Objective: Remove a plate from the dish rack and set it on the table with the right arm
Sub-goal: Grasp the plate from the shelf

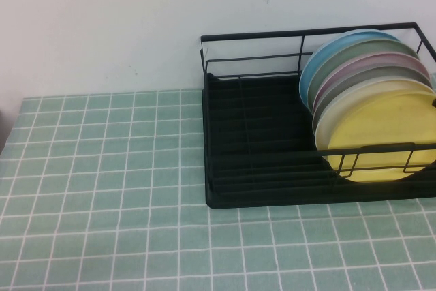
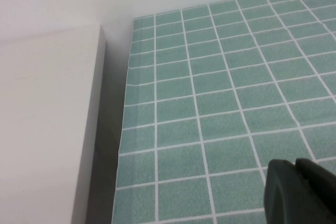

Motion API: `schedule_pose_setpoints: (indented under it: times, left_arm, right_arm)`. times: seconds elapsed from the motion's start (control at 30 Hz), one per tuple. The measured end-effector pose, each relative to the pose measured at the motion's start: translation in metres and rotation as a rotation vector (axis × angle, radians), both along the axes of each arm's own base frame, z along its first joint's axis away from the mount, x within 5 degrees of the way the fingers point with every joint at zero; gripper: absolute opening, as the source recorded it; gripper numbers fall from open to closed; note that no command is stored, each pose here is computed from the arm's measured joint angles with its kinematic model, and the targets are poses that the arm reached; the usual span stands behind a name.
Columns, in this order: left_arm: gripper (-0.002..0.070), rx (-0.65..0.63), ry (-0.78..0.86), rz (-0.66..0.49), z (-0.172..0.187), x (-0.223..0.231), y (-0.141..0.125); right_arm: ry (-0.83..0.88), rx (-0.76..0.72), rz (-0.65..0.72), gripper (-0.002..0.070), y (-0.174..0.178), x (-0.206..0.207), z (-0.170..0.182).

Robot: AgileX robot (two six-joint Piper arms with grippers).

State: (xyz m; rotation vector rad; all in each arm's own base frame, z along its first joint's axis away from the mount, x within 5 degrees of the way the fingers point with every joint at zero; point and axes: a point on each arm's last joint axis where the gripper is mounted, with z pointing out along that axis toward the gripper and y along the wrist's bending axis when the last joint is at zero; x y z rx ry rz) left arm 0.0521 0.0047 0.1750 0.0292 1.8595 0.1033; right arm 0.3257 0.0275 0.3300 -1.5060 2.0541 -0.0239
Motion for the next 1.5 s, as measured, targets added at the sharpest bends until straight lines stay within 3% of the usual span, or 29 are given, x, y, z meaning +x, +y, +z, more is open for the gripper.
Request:
schedule_pose_setpoints:
  times: [1.3, 1.4, 1.5]
  left_arm:
    - [-0.0004, 0.0, 0.0, 0.0, 0.0, 0.0, 0.0]
    - [-0.0004, 0.0, 0.0, 0.0, 0.0, 0.0, 0.0]
    - [-0.0004, 0.0, 0.0, 0.0, 0.0, 0.0, 0.0]
  right_arm:
    - [-0.028, -0.077, 0.079, 0.0321, -0.003, 0.048, -0.06]
    - [-0.029, -0.078, 0.079, 0.0283, -0.003, 0.049, -0.061]
    - [-0.043, -0.078, 0.074, 0.0167, -0.003, 0.05, -0.06]
